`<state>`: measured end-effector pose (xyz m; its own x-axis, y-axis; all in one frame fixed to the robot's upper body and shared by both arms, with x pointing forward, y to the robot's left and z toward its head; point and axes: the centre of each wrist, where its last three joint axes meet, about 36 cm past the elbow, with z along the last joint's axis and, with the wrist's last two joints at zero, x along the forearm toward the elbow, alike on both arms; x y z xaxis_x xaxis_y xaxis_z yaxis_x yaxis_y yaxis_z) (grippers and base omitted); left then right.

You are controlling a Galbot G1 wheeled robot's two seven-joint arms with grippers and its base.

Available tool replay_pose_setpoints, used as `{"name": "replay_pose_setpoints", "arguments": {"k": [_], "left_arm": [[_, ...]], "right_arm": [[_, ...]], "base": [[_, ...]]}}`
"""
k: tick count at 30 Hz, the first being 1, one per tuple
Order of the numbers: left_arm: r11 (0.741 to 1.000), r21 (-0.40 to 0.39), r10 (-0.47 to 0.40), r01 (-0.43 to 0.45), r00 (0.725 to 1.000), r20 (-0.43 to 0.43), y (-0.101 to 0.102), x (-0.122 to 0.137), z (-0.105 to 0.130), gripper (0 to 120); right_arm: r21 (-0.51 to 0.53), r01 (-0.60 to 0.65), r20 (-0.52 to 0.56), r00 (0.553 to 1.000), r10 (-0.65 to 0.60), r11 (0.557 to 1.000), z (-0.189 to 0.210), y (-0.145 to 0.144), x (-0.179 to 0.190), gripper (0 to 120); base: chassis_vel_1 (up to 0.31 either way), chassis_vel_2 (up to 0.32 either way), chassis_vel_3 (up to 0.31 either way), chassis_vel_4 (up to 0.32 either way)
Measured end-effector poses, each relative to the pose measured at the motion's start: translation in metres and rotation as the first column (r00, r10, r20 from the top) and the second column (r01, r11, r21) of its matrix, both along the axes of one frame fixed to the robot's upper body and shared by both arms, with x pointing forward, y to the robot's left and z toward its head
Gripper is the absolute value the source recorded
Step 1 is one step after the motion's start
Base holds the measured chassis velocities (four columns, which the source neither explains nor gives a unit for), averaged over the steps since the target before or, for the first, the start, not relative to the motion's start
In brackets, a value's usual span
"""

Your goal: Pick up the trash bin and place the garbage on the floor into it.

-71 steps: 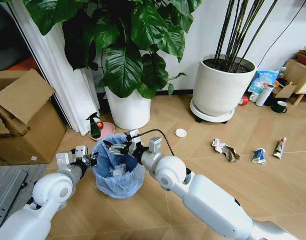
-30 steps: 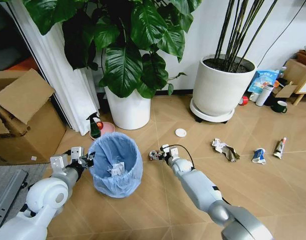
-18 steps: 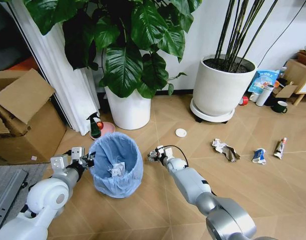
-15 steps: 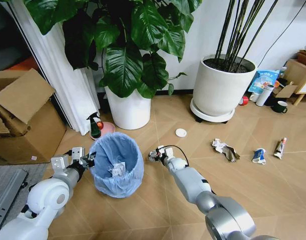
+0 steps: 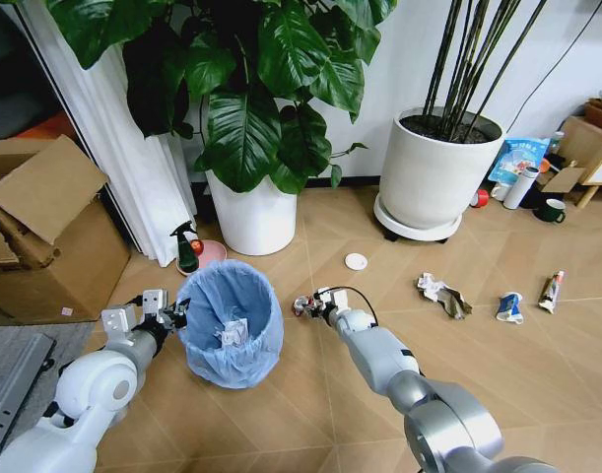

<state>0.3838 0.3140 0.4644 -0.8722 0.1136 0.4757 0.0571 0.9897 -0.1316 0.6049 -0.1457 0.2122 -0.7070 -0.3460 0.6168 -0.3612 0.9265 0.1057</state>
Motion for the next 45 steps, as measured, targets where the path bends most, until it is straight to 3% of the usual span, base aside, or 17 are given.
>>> {"name": "replay_pose_setpoints", "arguments": {"k": [6,10,14,31,45], "left_arm": [[1.0,0.001,0.0,0.0,1.0,0.001,0.001,0.001,-0.001,0],[1.0,0.0,-0.001,0.001,1.0,0.007,0.002,0.003,0.0,0],[1.0,0.001,-0.002,0.002,1.0,0.008,0.002,0.004,0.0,0],[1.0,0.01,-0.006,0.006,1.0,0.013,0.003,0.0,0.003,0],[1.0,0.01,0.002,-0.002,1.0,0.019,0.004,0.0,0.001,0]], "right_arm": [[0.003,-0.001,-0.004,1.0,0.001,1.0,-0.001,-0.001,0.0,27],[0.004,0.0,-0.007,1.0,0.0,1.0,-0.002,-0.002,-0.001,7],[0.006,-0.001,-0.008,1.0,0.001,1.0,-0.004,-0.002,-0.003,0],[0.024,-0.005,0.03,1.0,0.004,1.0,0.0,0.005,-0.011,0],[0.033,-0.022,0.225,0.974,0.014,0.999,0.057,-0.025,-0.015,0]], "base": [[0.0,0.0,0.0,0.0],[0.0,0.0,0.0,0.0],[0.0,0.0,0.0,0.0],[0.0,0.0,0.0,0.0],[0.0,0.0,0.0,0.0]]}}
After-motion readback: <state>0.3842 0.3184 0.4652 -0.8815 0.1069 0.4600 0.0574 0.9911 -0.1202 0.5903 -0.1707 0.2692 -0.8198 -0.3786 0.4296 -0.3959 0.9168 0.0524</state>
